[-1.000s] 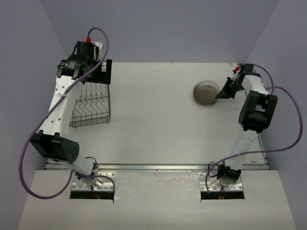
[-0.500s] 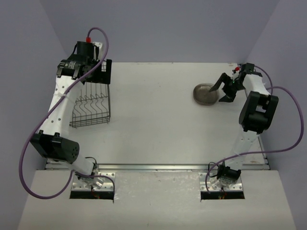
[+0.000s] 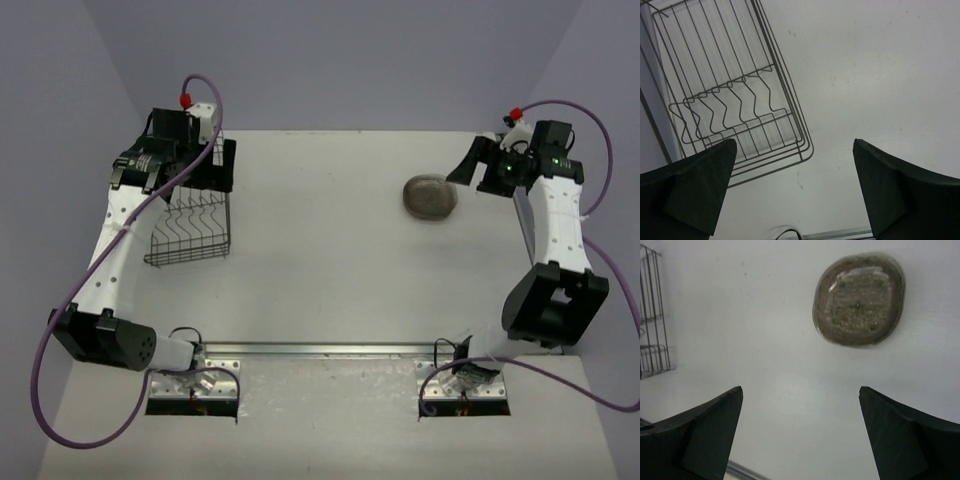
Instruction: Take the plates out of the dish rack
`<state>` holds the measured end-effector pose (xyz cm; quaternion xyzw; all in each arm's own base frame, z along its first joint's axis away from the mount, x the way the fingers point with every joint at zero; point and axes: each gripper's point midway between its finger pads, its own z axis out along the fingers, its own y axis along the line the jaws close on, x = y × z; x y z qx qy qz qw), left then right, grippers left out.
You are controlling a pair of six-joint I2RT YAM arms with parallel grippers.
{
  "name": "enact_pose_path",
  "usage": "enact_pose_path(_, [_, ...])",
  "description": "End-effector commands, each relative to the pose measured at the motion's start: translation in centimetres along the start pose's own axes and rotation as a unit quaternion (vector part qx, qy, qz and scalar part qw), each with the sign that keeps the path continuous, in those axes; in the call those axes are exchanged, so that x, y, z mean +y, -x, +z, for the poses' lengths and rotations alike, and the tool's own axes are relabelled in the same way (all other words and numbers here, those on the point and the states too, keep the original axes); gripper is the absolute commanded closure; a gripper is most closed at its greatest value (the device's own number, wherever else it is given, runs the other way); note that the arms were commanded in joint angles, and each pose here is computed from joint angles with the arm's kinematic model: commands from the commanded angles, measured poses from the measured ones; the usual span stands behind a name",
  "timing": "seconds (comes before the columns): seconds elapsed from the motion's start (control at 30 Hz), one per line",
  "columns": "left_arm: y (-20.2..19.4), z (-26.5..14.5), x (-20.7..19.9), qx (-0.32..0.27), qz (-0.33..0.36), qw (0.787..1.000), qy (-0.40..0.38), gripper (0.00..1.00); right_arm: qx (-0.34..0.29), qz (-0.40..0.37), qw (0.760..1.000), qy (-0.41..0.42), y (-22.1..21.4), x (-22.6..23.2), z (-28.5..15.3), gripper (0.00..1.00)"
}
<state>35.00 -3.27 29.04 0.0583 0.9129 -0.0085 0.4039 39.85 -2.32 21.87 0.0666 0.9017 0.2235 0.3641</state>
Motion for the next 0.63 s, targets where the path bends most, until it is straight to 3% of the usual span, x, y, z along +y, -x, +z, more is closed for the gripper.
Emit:
enact_pose_path(0.0, [1.8,-1.5,-2.0,-0.090,0.012,0.994,-0.055,0.00,-0.065,-0.116,0.991,-0.022,-1.1,-0.1,-2.2,0.01])
enact_pose_path(0.17, [0.5,-2.1,-2.2,-0.132,0.012,0.989,-0.058,0.00,-0.106,-0.159,0.981,-0.040,-6.2,-0.5,-3.2,0.01])
enact_pose_path(0.37, [-3.9,0.0,-1.4,-0.103,0.011,0.994,-0.033,0.00,-0.123,-0.163,0.978,-0.031,-10.8,-0.4,-3.3,0.01])
enact_pose_path(0.6, [-4.6,-1.0,-0.9,-0.128,0.012,0.991,-0.022,0.00,-0.134,-0.169,0.976,-0.025,-12.2,-0.1,-3.4,0.01])
